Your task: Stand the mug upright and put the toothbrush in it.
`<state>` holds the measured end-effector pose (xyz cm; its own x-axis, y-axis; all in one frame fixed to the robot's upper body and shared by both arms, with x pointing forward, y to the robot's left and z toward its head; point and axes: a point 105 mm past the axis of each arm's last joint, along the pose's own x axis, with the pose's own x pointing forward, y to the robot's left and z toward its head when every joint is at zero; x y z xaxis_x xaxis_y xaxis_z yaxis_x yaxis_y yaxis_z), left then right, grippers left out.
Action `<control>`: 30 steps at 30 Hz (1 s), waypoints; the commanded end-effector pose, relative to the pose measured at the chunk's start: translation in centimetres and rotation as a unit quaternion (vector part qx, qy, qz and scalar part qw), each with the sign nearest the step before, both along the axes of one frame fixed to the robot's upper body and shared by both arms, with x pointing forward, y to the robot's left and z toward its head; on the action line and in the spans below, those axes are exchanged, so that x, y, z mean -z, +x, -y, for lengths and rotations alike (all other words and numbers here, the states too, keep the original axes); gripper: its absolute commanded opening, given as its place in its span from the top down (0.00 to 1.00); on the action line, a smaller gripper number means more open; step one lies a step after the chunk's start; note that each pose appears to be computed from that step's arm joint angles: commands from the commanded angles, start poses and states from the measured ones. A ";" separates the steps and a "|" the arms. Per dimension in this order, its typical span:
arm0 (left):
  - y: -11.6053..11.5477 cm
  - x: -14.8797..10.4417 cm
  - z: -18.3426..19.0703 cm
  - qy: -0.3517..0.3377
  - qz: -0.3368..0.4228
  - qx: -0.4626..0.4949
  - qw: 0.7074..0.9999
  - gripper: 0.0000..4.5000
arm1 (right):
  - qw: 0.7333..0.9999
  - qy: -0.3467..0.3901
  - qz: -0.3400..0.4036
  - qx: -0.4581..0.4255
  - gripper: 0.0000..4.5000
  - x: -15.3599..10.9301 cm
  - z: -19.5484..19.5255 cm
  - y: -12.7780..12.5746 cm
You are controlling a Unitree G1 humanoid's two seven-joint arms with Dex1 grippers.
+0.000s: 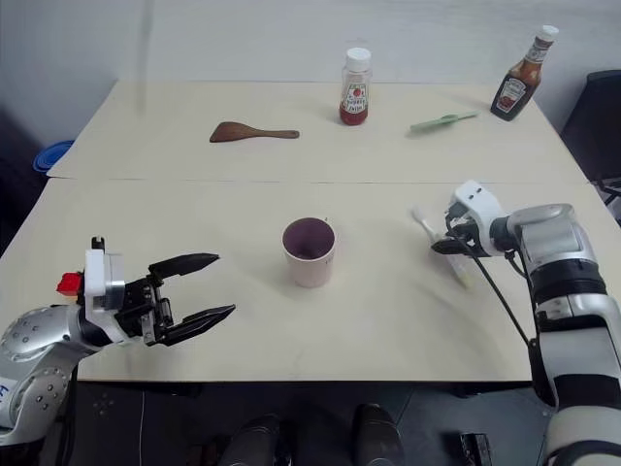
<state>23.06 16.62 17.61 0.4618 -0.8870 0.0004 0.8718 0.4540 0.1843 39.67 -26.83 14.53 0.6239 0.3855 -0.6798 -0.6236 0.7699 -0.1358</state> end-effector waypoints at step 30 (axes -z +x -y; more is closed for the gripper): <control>2.4 -2.2 -1.1 -0.042 0.059 -0.066 0.995 0.00 | 0.737 0.509 0.320 -0.307 0.83 -9.7 -21.4 -6.8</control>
<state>25.46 17.30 18.87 0.5514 -0.8284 0.0986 0.8031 0.5590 0.2060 33.53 -5.79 23.14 0.2445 0.8357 0.4917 -0.9518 0.3037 -0.0430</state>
